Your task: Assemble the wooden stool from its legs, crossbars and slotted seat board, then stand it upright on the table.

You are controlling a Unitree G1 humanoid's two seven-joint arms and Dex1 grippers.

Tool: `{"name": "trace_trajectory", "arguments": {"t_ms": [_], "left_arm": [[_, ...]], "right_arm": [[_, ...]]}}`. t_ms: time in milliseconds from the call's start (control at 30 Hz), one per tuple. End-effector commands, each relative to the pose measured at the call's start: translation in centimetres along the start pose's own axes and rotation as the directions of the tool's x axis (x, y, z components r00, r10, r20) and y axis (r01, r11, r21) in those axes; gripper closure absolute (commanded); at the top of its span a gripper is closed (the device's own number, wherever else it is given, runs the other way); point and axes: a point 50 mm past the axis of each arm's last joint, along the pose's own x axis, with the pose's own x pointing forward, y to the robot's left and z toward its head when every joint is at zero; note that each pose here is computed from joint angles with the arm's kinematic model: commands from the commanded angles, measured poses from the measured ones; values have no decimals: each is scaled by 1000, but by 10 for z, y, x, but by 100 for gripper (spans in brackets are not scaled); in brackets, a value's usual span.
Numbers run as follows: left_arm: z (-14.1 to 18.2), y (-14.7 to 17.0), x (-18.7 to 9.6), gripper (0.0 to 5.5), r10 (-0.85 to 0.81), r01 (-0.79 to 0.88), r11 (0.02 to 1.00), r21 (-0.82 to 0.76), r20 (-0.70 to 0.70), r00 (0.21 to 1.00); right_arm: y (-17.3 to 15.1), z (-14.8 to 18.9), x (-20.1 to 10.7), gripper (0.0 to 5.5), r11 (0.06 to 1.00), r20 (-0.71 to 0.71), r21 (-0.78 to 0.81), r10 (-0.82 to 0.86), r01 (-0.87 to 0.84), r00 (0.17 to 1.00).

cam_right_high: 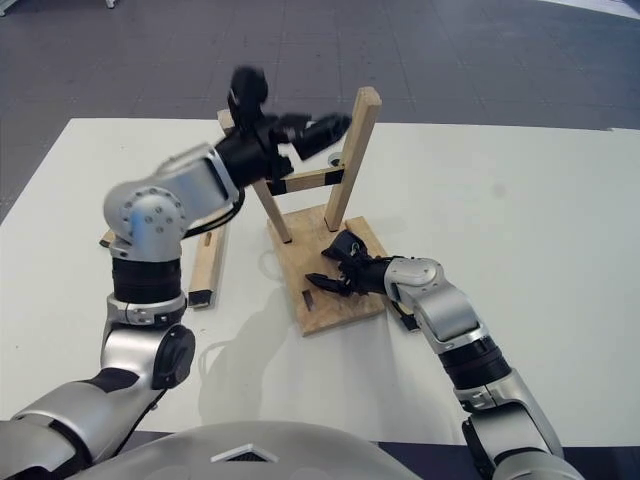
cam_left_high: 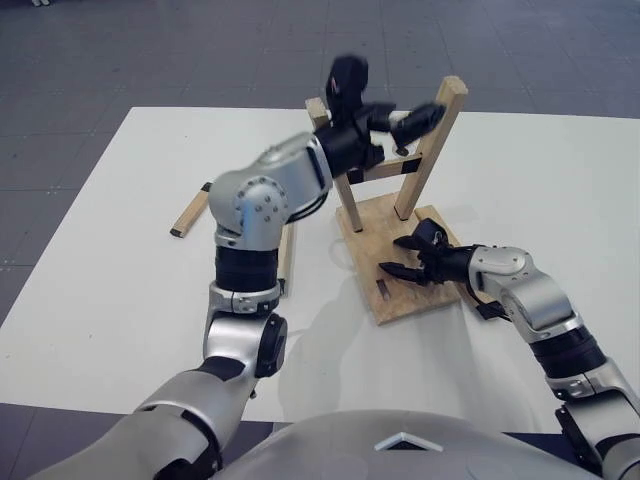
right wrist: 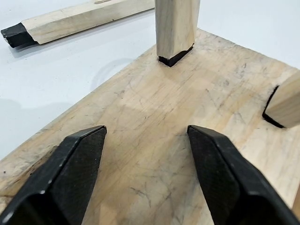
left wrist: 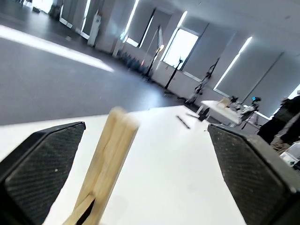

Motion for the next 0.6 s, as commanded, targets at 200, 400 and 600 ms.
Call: {"name": "trace_trajectory", "arguments": {"t_ms": [200,400,600], "left_arm": [[90,-81,-53,65,-235,175,933,313,164,958],[61,-48,-109,65,209,-228,885,407,90,974],[-17,7,-164,65,629,-517,754,406,-220,745]], "right_arm": [[-18,48,-23,230,989,97,148,-1,-13,995],[-57,79,-100,230,971,73,-8,-237,238,969],[-46,31,-128,230,940,-306,-321,-219,116,926]]}}
